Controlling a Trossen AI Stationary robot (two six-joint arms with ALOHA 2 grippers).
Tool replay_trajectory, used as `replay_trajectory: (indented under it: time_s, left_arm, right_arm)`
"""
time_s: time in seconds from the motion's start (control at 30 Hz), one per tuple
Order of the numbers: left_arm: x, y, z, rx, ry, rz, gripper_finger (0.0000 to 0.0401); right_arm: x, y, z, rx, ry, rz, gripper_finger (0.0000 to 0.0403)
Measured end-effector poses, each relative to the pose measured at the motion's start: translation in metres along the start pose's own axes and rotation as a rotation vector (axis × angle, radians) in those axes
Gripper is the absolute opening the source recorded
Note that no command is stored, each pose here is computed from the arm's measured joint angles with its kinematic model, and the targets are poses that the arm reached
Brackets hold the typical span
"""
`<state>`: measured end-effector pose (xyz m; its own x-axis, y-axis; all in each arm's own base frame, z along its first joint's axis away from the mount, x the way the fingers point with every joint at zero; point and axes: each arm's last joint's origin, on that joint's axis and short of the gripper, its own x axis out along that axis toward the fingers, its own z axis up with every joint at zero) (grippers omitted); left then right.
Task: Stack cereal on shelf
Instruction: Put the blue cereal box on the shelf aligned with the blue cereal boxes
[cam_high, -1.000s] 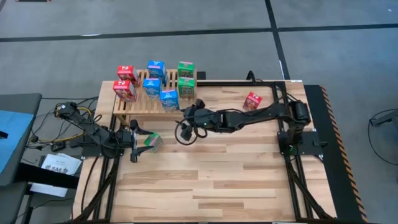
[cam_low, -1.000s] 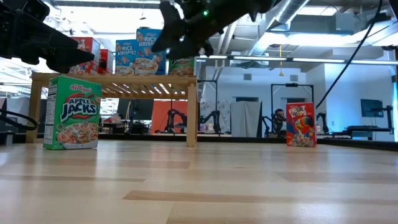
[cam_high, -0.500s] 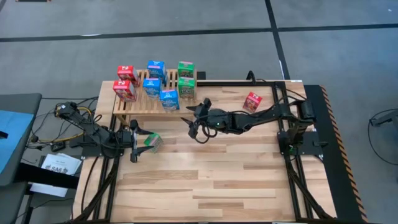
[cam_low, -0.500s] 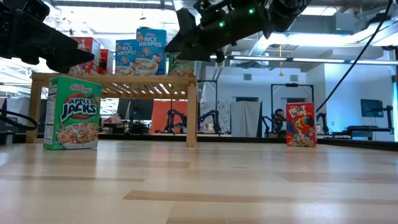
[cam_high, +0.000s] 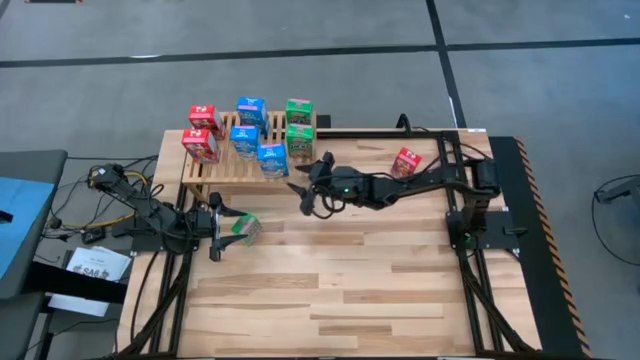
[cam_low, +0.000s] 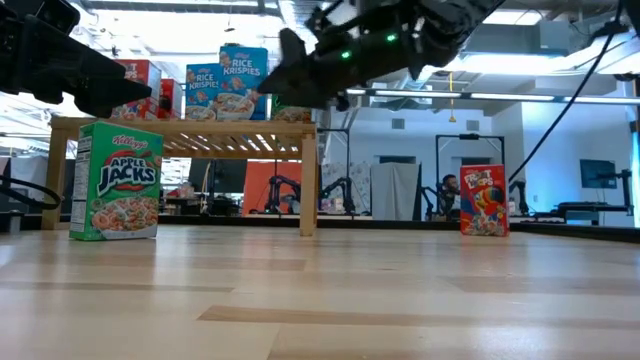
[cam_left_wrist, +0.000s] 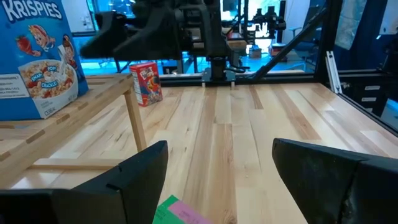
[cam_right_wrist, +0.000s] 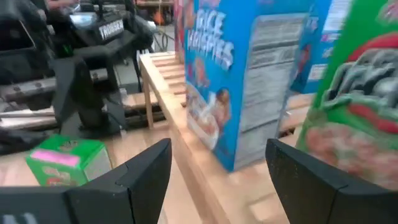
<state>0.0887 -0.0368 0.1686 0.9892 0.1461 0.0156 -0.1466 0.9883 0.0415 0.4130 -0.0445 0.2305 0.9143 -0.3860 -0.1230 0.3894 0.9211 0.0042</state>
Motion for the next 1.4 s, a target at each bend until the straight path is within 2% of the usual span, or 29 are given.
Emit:
replay_trajectory:
  time_s: [0.13,0.53,0.7,0.8,1.4]
  left_arm:
    - [0.000,0.000,0.000,0.000,0.000,0.000,0.0281]
    - [0.000,0.000,0.000,0.001,0.000,0.000,0.0281]
    - [0.000,0.000,0.000,0.000,0.000,-0.001,0.0281]
    - [0.000,0.000,0.000,0.000,0.000,0.000,0.0281]
    - [0.000,0.000,0.000,0.000,0.000,0.000,0.0281]
  right_arm:
    - [0.014,0.008,-0.003,0.015,-0.010,0.018,0.0286]
    - [0.017,0.005,0.007,0.024,-0.050,0.010,0.0286]
    - [0.027,0.005,0.008,0.000,-0.043,0.021,0.0286]
    - [0.029,0.002,0.019,0.009,-0.062,0.027,0.0286]
    - [0.032,0.000,0.024,0.005,-0.075,0.051,0.0286]
